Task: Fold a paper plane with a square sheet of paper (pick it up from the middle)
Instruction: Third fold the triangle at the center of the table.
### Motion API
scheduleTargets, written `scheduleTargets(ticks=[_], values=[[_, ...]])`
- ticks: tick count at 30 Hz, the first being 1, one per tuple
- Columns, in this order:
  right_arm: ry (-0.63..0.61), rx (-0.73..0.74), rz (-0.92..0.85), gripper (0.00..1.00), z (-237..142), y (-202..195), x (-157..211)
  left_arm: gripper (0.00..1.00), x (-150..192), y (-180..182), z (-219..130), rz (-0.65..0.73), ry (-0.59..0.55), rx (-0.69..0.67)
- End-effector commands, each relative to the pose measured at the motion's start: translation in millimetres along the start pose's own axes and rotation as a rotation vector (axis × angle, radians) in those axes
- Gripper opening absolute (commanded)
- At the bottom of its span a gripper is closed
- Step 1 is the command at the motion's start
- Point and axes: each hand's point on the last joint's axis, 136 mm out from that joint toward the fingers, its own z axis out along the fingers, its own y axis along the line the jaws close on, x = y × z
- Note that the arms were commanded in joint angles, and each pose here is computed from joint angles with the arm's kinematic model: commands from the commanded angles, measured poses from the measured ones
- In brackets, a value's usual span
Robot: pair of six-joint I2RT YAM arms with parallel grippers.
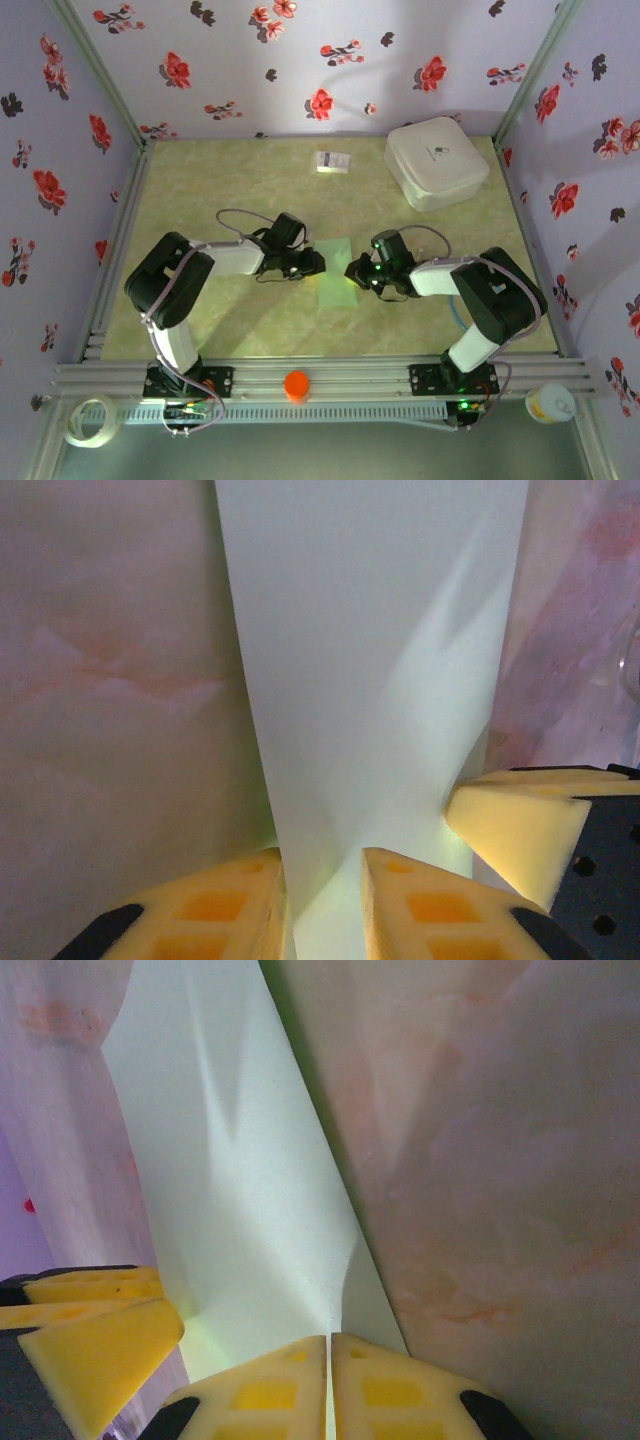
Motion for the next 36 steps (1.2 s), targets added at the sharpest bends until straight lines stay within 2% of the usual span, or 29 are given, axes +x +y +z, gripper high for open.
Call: scheduleTargets(ticks=[1, 13, 20, 30, 33, 36], values=[[0.022, 0.112, 0.030, 0.12, 0, -29, 9, 0.24, -2, -9, -9, 0.004, -0.022, 0.034], [0.012, 0.078, 0.012, 0.15, -1, -22, 7, 0.08, -3, -10, -13, 0.008, -0.033, 0.036], [-0.021, 0.011, -0.029, 0.30, -8, -4, 2, 0.00, 0, -7, -17, 0.004, -0.032, 0.028], [-0.074, -0.093, -0.156, 0.35, -29, 30, -1, 0.00, 5, 6, -30, -0.010, -0.030, 0.002], [-0.104, -0.121, -0.245, 0.35, -36, 45, 2, 0.00, 7, 9, -33, -0.017, -0.031, 0.002], [-0.151, -0.086, -0.369, 0.36, -42, 51, 7, 0.00, 6, 9, -35, -0.022, -0.039, 0.006]])
